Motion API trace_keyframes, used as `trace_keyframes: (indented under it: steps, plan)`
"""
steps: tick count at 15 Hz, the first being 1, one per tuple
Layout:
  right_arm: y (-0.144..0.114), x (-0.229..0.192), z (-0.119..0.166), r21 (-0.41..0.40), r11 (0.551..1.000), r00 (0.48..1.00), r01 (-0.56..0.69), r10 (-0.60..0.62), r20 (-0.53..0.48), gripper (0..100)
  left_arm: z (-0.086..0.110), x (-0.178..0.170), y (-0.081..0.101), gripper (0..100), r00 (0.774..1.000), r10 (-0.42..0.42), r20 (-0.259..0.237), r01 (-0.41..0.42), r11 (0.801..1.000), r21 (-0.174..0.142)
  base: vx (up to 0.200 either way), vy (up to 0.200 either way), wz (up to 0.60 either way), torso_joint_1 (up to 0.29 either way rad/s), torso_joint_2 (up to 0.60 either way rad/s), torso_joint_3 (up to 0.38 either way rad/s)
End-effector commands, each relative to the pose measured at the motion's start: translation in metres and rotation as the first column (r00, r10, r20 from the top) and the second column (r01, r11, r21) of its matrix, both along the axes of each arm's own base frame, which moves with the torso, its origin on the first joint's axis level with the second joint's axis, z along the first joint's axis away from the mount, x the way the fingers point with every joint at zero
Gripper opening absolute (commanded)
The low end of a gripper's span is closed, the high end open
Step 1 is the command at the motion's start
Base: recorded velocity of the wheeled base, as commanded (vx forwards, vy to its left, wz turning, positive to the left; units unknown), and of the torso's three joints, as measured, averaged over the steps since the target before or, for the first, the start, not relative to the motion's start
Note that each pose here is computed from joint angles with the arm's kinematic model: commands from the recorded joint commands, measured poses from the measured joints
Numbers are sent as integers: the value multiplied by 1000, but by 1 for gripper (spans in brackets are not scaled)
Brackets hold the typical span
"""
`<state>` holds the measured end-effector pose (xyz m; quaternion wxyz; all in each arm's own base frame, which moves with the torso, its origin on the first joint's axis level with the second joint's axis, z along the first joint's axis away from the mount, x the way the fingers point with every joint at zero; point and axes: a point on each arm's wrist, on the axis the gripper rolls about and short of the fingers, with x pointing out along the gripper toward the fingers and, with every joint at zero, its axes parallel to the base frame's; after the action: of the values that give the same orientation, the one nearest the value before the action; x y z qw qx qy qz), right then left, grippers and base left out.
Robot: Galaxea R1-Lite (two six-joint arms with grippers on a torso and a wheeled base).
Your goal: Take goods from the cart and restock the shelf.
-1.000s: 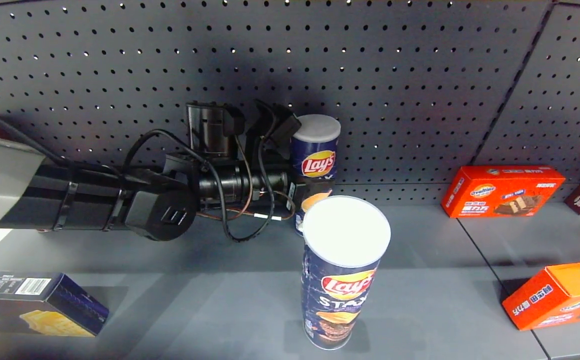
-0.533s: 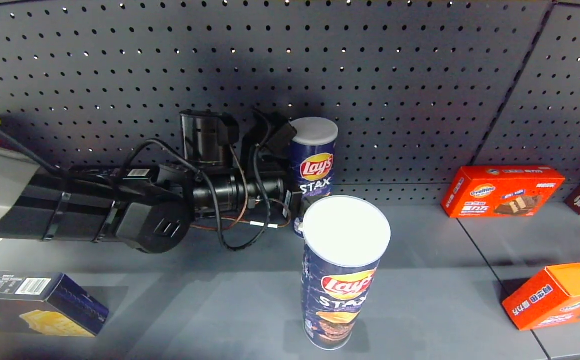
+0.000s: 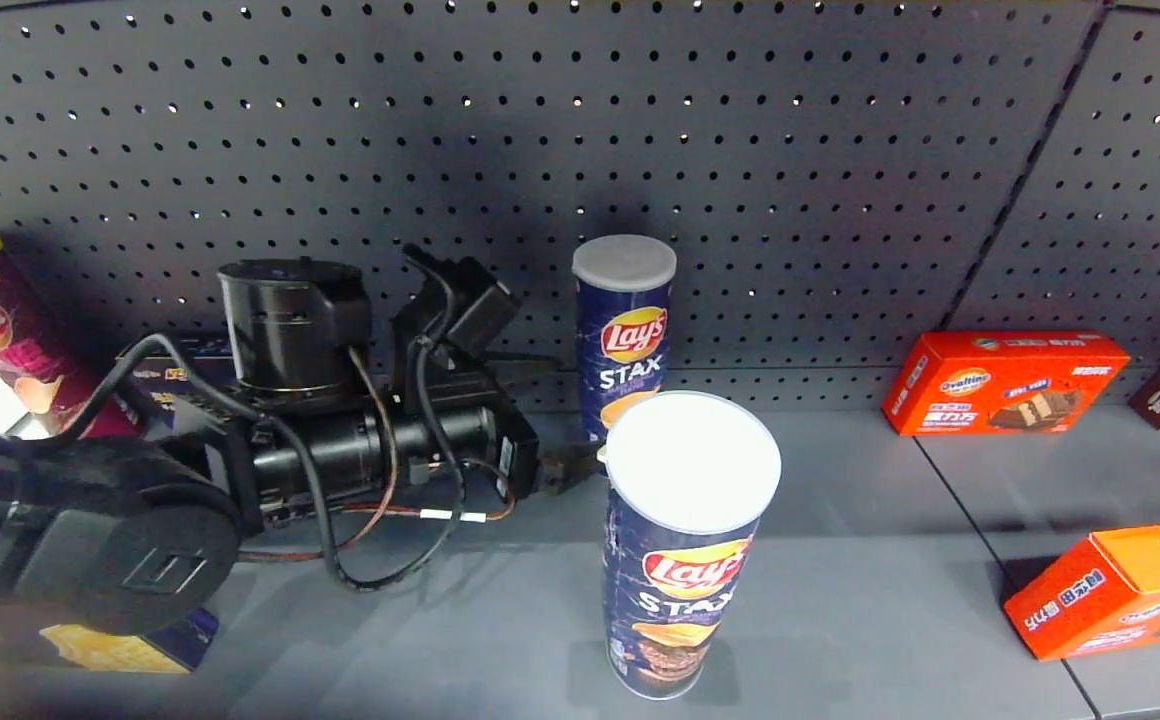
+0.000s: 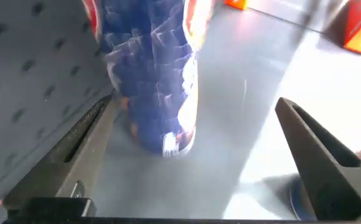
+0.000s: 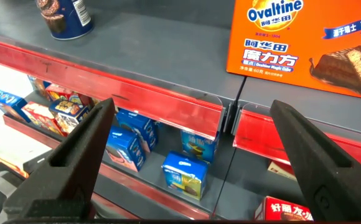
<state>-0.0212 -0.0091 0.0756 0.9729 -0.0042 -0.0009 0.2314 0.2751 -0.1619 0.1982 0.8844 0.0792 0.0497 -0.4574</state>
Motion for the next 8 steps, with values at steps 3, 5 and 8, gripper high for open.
trace_keyframes:
  steps: [3, 5, 8]
  plan:
    - [0, 0, 0, -1, 1000, 1000, -2, 2, -1, 100, 31, -45, 25, 100, 991, 91, 98, -86, 995, -52, 0, 0, 0, 0, 0, 0]
    - [0, 0, 0, -1, 1000, 1000, -1, 1, -1, 100, 43, -81, 43, 100, 983, 126, 132, -115, 989, -92, 0, 0, 0, 0, 0, 0]
    - [0, 0, 0, -1, 1000, 1000, -1, 1, -1, 100, 37, -120, 58, 100, 972, 185, 144, -171, 980, -106, 0, 0, 0, 0, 0, 0]
